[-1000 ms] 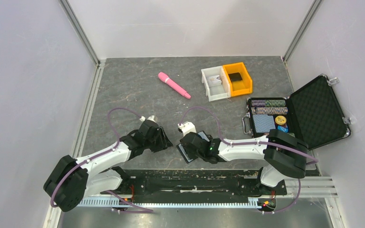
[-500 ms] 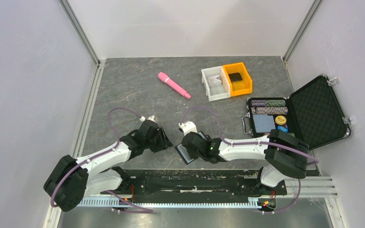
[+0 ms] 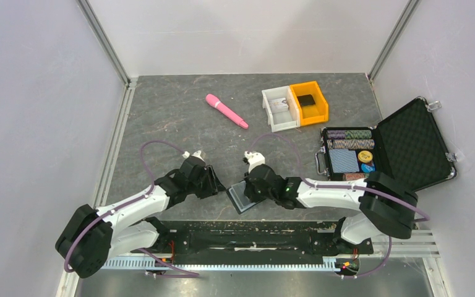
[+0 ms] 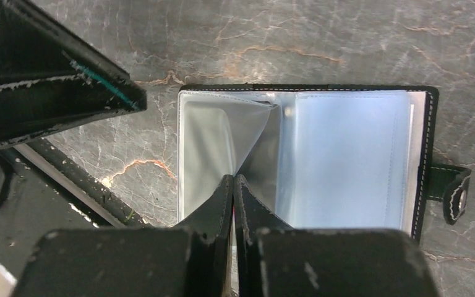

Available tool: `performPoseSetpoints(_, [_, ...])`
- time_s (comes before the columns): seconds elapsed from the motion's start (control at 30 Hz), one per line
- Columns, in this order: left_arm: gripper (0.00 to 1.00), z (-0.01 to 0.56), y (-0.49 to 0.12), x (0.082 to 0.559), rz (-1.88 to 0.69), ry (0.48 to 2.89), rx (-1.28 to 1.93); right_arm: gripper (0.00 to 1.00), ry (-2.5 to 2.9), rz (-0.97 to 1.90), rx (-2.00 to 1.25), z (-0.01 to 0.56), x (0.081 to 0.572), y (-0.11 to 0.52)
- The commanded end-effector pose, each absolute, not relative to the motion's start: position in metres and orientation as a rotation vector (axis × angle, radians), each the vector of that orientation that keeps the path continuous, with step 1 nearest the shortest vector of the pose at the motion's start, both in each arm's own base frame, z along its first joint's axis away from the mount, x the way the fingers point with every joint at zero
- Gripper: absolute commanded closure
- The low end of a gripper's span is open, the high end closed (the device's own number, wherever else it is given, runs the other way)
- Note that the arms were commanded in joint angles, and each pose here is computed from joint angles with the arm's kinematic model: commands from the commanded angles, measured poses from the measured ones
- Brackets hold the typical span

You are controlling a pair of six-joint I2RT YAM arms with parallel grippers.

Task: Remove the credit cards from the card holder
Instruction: Remove the credit card from the card holder.

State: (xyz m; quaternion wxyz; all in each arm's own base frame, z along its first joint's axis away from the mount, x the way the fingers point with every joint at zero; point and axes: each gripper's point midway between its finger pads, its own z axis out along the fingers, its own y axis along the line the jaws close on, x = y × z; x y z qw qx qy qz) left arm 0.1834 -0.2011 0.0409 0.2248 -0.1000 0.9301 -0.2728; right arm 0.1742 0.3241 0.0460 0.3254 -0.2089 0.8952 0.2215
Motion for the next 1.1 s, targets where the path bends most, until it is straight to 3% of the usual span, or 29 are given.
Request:
performPoseSetpoints(0.0, [0.53,0.051,-0.211,0.181,-0.834,2.544,-0.199,1.0,2.291,0.828,-0.423,0.07,0.178,0.334])
performPoseSetpoints(0.4, [0.64,0.049,-0.24,0.181,-0.969,2.588,-0.101,1.0,2.274,1.051,-0.342,0.074,0.17,0.333])
performPoseSetpoints(0.9, [0.67,0.059,-0.261,0.178,-1.068,2.589,-0.056,1.0,2.271,1.073,-0.329,0.073,0.167,0.331])
performPoseSetpoints(1.07, [0.66,0.065,-0.272,0.178,-1.136,2.569,-0.044,0.83,2.289,1.028,-0.358,0.072,0.169,0.329])
